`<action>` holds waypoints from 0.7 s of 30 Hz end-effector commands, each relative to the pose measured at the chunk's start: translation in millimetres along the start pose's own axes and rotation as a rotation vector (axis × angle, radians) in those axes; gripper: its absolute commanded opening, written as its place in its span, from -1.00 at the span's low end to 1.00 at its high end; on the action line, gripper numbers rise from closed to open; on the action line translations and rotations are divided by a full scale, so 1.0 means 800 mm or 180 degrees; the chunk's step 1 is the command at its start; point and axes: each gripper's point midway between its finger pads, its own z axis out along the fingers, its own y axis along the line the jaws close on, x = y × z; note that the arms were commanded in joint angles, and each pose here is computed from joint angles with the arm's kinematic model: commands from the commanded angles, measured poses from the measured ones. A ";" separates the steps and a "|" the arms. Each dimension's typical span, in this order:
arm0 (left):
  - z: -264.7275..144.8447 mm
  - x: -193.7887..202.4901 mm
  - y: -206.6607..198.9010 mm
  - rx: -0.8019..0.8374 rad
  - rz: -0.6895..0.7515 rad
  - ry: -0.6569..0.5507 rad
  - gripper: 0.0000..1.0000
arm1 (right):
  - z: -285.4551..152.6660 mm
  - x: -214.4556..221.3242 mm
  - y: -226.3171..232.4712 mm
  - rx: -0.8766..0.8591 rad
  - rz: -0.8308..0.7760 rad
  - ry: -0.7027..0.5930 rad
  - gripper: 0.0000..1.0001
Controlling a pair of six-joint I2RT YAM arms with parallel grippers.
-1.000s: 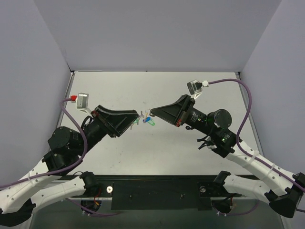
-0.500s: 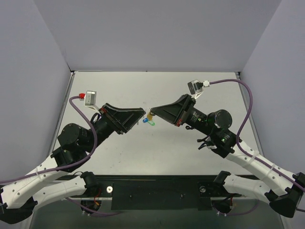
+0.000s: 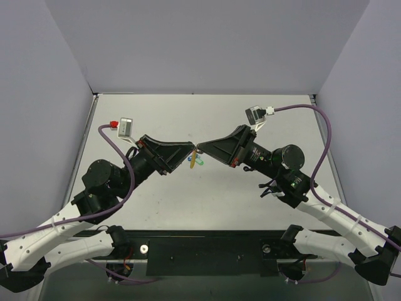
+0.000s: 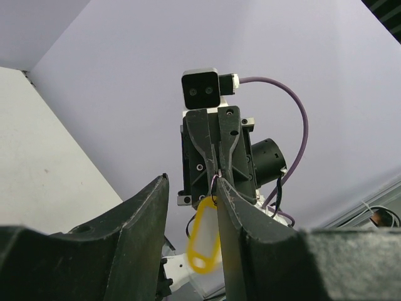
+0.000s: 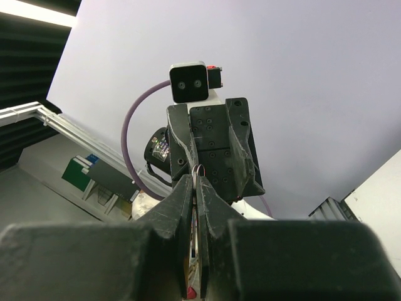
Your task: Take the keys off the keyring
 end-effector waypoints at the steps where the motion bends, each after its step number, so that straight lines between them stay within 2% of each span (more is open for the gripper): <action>1: -0.002 -0.021 -0.039 0.0293 -0.0002 -0.0119 -0.09 | -0.002 -0.004 0.032 -0.0290 -0.0134 -0.0053 -1.00; 21: -0.009 -0.031 -0.047 0.0331 0.0055 -0.0176 -0.06 | -0.001 -0.005 0.030 -0.0234 -0.0148 -0.0045 -1.00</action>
